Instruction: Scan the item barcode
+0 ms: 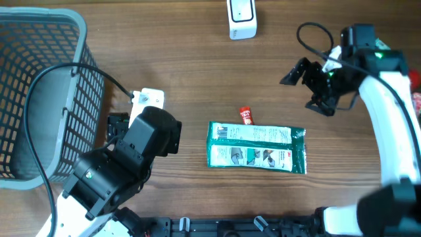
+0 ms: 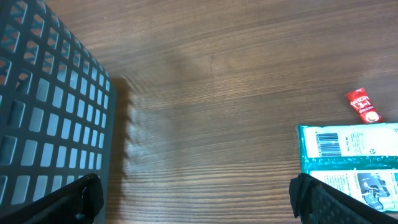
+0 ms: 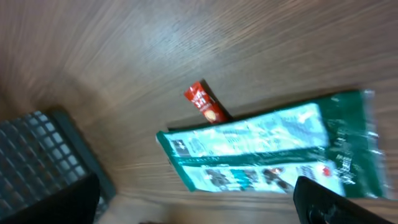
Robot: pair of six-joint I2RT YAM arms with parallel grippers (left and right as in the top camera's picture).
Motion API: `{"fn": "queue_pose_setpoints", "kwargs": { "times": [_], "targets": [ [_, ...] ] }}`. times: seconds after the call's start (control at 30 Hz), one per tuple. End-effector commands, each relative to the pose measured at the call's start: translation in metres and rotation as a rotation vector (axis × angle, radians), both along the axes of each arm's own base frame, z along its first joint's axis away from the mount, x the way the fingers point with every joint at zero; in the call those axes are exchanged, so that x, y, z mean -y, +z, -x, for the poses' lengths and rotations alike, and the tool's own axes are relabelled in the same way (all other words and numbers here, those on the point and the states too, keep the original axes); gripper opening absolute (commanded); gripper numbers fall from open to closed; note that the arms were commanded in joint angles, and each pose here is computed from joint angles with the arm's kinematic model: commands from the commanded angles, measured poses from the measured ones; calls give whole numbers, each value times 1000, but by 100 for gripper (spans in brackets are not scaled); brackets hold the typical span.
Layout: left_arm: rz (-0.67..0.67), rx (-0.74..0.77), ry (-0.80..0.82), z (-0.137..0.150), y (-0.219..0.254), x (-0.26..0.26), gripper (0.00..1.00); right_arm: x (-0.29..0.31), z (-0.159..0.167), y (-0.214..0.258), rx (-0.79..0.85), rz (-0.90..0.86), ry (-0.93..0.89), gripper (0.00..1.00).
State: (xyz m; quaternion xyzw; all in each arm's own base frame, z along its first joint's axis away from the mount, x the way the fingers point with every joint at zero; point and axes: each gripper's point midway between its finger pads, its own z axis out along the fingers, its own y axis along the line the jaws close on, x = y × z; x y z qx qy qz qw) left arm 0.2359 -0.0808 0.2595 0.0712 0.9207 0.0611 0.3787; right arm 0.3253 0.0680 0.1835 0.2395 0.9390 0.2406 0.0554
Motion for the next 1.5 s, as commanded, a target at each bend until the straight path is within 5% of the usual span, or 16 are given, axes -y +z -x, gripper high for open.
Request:
{"fn": "queue_pose_setpoints", "kwargs": {
  "times": [0.0, 0.2, 0.43, 0.57, 0.7, 0.83, 1.0, 1.33, 1.47],
  "targets": [
    [16, 5, 13, -1, 2, 0, 100, 13, 18, 25, 146, 227, 42, 100],
    [16, 5, 13, -1, 2, 0, 100, -46, 40, -22, 201, 292, 333, 100],
    [16, 5, 13, -1, 2, 0, 100, -82, 97, -76, 19, 283, 546, 100],
    [16, 5, 13, -1, 2, 0, 100, -99, 110, -82, -35, 273, 459, 100],
    [16, 5, 13, -1, 2, 0, 100, -100, 131, -103, -226, 236, 144, 99],
    [16, 5, 13, -1, 2, 0, 100, -94, 157, -141, -350, 222, 19, 70],
    [16, 5, 13, -1, 2, 0, 100, -91, 174, -170, -413, 185, -73, 74],
    [16, 5, 13, -1, 2, 0, 100, -81, 146, -191, -296, 257, -123, 74],
    [16, 5, 13, -1, 2, 0, 100, -76, 147, -211, -360, 283, -155, 82]
  ]
}}
